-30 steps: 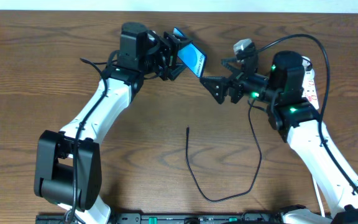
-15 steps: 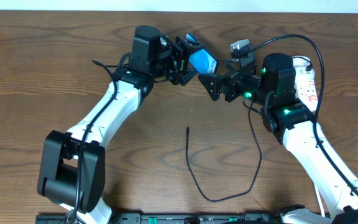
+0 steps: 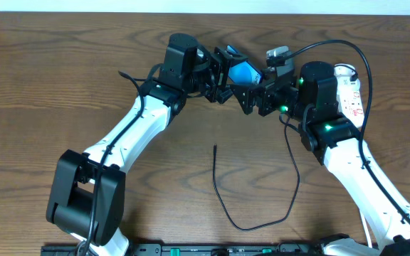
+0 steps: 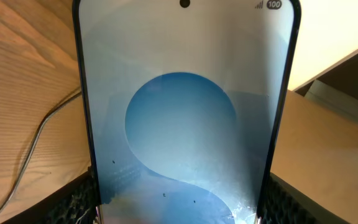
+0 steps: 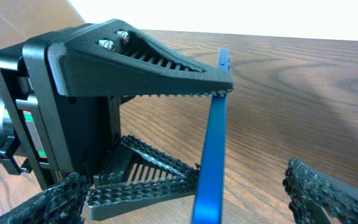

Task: Plug charger to phone and switch on socket
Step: 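Close the right gripper on the phone's edge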

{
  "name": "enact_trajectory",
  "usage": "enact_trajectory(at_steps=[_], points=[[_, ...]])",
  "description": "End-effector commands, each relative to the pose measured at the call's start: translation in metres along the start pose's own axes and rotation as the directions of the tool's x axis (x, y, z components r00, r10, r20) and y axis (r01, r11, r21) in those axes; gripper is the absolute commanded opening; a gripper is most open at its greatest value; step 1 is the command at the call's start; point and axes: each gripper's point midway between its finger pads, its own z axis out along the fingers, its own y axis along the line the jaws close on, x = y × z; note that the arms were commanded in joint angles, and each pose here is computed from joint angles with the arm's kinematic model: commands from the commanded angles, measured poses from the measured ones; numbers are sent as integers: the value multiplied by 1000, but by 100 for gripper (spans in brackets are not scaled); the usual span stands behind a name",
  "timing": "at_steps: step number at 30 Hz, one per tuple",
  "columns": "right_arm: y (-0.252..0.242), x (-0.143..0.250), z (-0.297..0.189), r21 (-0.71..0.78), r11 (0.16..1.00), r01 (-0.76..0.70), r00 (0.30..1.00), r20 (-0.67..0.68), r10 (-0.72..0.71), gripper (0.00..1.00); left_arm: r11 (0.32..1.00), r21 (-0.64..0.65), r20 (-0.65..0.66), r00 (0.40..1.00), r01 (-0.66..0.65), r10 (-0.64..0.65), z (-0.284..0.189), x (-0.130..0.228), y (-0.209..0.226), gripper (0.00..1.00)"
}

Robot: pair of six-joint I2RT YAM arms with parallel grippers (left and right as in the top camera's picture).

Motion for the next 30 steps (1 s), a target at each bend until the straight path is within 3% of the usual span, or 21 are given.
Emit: enact_trajectory(at_steps=[1,15,26,30], points=[[0,-10,-1,22,999,-32,999,23,31,99,999,42,-24,1000,-6,7,-8,12,-18,7],[0,-10,-1,24,996,-84,996,26,83,97,997,51,-34,998,54,-52,-7,14,-21,7],[0,-10,-1,24,996,-91,996,25,91,85,998,46,-68,997,32,-28,1,32,-20,7],[0,-10,-1,24,995,-92,996,24,91,73,998,46,-68,997,32,-28,1,32,-20,7]])
